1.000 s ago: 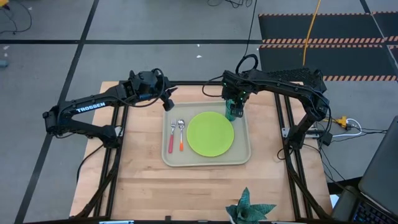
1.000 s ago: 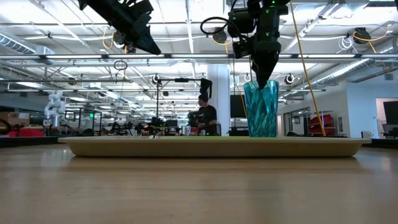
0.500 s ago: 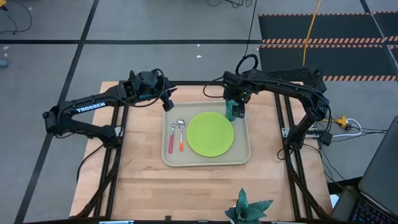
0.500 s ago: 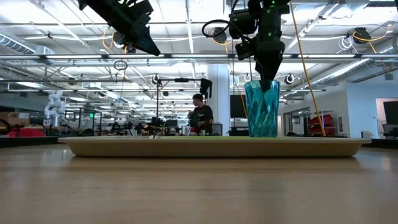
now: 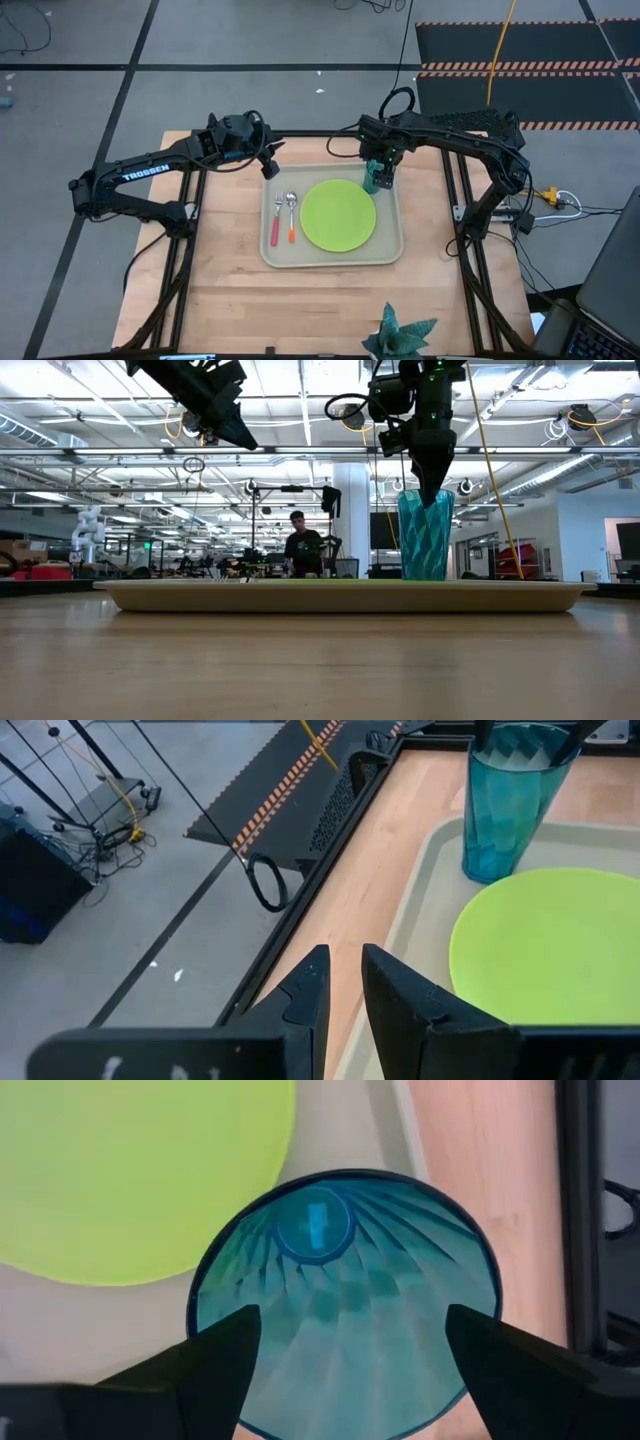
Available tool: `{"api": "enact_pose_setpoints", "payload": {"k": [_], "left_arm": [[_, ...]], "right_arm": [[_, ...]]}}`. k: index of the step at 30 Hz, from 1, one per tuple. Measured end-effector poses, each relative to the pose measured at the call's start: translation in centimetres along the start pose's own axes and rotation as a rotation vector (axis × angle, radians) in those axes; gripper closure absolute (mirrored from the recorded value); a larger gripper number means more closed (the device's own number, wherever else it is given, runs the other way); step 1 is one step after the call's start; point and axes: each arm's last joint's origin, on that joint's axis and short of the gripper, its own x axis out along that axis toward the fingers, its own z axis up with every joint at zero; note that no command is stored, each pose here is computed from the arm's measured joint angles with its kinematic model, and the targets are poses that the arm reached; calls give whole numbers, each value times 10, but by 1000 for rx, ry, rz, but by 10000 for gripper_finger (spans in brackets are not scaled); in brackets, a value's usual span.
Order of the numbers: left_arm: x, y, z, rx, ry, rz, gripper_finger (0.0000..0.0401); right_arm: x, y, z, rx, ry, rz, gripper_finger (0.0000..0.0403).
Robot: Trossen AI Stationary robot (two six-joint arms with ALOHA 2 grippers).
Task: Pick and place plate/cup/fork/spoon on tray
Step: Adjust the blue glass
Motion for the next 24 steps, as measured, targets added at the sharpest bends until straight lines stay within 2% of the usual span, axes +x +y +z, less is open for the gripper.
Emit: {"api": "enact_pose_setpoints", "payload": {"k": [3, 24], "left_arm": [[0, 0, 0, 2, 0, 1, 334], [0, 0, 2, -1, -22, 5, 334]], "right_arm": [[0, -1, 0, 0, 10, -40, 87], [0, -1, -2, -33, 31, -41, 87]]}}
